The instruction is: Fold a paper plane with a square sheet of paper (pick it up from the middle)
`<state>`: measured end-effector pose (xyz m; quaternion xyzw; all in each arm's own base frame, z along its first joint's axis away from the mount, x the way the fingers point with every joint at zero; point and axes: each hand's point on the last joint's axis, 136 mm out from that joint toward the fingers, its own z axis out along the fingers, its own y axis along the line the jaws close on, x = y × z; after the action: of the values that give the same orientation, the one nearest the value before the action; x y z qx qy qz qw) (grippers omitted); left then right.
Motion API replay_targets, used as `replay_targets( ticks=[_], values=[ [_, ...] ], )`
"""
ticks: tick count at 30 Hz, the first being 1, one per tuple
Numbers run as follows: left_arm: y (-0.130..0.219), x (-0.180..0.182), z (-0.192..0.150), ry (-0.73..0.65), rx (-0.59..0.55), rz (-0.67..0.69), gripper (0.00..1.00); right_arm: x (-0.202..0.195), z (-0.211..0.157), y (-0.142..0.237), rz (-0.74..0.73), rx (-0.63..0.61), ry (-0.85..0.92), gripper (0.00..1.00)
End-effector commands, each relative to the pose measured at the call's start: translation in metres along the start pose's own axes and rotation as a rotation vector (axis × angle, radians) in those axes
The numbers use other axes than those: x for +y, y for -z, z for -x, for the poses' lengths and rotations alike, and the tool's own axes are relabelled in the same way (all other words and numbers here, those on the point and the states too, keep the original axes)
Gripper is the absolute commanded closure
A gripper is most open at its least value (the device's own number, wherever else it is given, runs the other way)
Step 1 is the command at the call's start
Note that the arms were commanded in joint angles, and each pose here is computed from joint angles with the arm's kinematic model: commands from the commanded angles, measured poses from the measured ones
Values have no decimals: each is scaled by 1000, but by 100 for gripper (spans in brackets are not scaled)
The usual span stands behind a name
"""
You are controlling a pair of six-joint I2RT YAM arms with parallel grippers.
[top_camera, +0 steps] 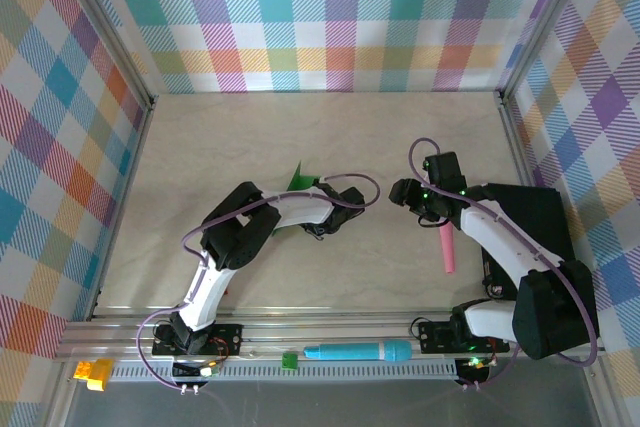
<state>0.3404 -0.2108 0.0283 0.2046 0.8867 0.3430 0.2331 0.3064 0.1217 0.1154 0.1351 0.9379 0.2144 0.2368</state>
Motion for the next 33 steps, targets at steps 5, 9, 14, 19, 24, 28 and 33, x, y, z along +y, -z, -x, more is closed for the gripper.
replay_targets(
  ticks=[5,9,14,19,24,28,33],
  values=[
    [33,-40,8,153,19,-304,65,-3,-1,2,5,-6,-25,36],
    [54,-41,17,224,12,-403,63,-5,0,3,-2,-12,-34,36],
    [91,-27,35,327,-9,-527,62,-5,1,3,-3,-9,-35,33],
    [130,-7,48,417,-48,-660,60,-1,-1,-1,21,14,-13,28],
    [138,7,40,520,-31,-770,58,14,-8,-11,115,65,56,15],
    [118,5,22,644,47,-863,57,22,-14,-19,178,99,71,1],
    [101,-2,11,752,100,-963,56,26,-13,-22,219,66,48,1]
  ],
)
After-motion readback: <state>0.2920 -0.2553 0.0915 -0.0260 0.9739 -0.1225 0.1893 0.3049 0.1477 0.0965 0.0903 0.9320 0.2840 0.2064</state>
